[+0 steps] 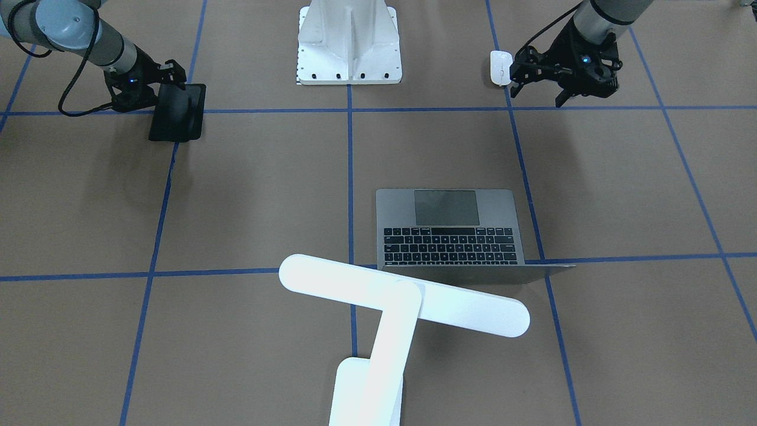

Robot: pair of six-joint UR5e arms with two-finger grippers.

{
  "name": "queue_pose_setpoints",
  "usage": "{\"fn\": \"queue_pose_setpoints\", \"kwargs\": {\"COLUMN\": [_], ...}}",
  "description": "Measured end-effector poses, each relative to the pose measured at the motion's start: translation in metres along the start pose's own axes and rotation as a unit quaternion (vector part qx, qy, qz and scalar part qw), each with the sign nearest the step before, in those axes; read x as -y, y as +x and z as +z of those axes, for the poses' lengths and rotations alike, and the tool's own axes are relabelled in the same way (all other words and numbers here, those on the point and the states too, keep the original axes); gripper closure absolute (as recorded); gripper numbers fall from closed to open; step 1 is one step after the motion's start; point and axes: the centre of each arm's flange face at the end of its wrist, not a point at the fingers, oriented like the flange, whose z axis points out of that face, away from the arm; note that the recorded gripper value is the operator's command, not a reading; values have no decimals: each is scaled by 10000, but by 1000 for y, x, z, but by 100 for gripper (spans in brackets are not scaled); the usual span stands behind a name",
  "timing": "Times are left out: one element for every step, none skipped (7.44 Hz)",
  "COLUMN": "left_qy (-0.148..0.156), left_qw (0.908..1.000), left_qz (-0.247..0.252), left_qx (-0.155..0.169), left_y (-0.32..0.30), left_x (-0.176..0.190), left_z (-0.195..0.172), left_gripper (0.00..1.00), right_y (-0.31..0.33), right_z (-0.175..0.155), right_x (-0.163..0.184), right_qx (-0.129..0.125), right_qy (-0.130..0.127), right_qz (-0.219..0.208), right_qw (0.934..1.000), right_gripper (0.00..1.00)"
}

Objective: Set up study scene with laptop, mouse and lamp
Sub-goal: 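Grasp the edge of the black mousepad with the right gripper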

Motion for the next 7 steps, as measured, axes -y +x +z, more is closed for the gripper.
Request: {"fn": "queue_pose_setpoints", "kwargs": {"left_qy": [1, 2, 1, 1, 4, 3, 4], "left_qw": [10000, 10000, 10000, 10000, 10000, 10000, 10000], "left_qz": [2, 6, 9, 11, 16, 15, 18], "left_qx": [-2, -5, -7, -8, -13, -12, -14], "left_y": [0, 0, 1, 1, 1, 1, -1], "left_x": [0, 0, -1, -1, -1, -2, -5], "left_z": [0, 0, 0, 0, -1, -2, -3], "left_gripper": [0, 0, 0, 0, 0, 0, 0], "right_y": [1, 3, 4, 5, 5, 4, 4], "right_z": [1, 2, 3, 3, 3, 1, 0], "right_x": [0, 0, 1, 2, 2, 2, 2], "right_qx": [-2, -13, -26, -35, -47, -54, -60], "right_qy": [-19, -32, -40, -45, -47, -45, -34], "right_qz": [0, -3, 4, 16, 29, 27, 8], "right_qw": [10000, 10000, 10000, 10000, 10000, 10000, 10000], "right_gripper": [56, 70, 74, 77, 81, 83, 84]}}
